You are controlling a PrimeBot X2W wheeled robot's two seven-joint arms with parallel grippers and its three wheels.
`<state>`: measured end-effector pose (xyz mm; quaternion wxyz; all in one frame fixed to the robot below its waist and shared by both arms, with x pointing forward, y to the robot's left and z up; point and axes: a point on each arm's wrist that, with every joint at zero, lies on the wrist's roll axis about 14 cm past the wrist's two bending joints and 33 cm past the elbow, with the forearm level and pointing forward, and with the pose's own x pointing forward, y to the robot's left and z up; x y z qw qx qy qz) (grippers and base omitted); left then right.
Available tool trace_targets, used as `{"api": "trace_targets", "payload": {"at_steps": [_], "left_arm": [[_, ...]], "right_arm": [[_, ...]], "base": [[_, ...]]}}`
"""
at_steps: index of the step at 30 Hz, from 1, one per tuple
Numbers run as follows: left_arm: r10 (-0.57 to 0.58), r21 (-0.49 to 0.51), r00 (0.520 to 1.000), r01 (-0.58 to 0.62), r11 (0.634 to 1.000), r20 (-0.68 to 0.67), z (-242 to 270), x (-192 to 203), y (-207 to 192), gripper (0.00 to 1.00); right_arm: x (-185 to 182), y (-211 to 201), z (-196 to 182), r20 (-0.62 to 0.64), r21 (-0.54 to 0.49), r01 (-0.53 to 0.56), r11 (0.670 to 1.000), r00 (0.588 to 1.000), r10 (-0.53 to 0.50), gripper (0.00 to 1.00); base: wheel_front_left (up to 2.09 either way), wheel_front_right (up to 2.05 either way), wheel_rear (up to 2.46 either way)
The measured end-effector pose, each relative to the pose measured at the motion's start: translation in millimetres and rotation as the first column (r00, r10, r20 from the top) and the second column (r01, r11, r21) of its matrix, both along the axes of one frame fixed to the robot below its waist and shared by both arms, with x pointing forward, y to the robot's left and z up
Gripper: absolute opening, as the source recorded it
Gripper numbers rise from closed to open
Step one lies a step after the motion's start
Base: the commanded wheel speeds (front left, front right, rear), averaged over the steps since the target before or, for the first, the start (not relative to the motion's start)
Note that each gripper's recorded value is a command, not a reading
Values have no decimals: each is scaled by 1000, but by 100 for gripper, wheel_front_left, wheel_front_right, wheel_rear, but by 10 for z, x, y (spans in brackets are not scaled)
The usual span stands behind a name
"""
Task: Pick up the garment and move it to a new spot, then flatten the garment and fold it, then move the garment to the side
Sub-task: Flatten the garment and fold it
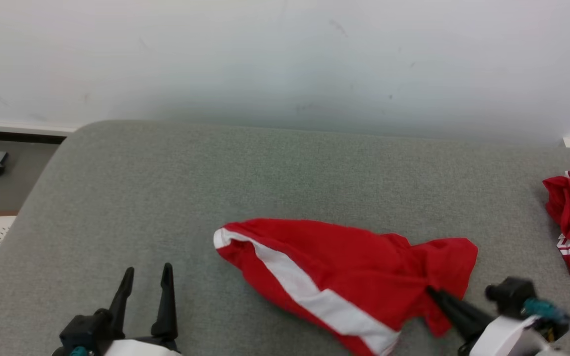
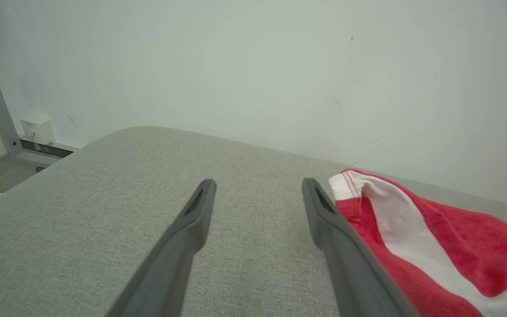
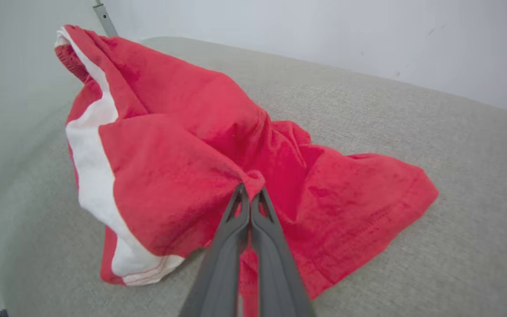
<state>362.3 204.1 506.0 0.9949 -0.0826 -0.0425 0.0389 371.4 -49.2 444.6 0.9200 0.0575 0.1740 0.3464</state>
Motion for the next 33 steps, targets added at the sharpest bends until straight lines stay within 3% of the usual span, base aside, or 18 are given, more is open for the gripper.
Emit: {"api": "trace_targets", "payload": {"at_steps": [7, 11, 12, 13, 14, 15, 26, 33], "left_arm": [[-14, -3, 1000, 14, 1000, -19, -65, 96, -33, 100], [-28, -14, 999, 27, 1000, -29, -104, 181, -70, 100], [-29, -15, 999, 28, 999, -31, -113, 200, -74, 100], [-30, -19, 999, 29, 999, -34, -121, 215, -76, 100], [-31, -20, 999, 30, 999, -38, -137, 225, -81, 100], [-34, -20, 998, 33, 999, -43, -153, 230, -91, 100], [-73, -24, 997, 73, 997, -10, -41, 214, -215, 100], [-115, -26, 993, 116, 993, 23, 67, 161, -366, 100]], "right_arm": [[442, -547, 225, 21, -110, 62, 992, 998, -60, 0], [535, -716, 115, -56, -164, 72, 984, 995, -82, 0], [563, -752, 83, -69, -176, 75, 981, 994, -89, 5], [599, -778, 64, -80, -182, 82, 980, 992, -98, 29], [620, -777, 43, -91, -189, 80, 979, 991, -99, 61], [640, -779, 24, -98, -194, 81, 978, 990, -102, 100], [674, -828, 285, 26, -89, 178, 980, 984, -177, 100], [501, -1004, 647, 199, 60, 272, 961, 940, -278, 100]], "base": [[0, 0, 0], [0, 0, 0], [0, 0, 0], [0, 0, 0], [0, 0, 0], [0, 0, 0], [0, 0, 0], [0, 0, 0]]}}
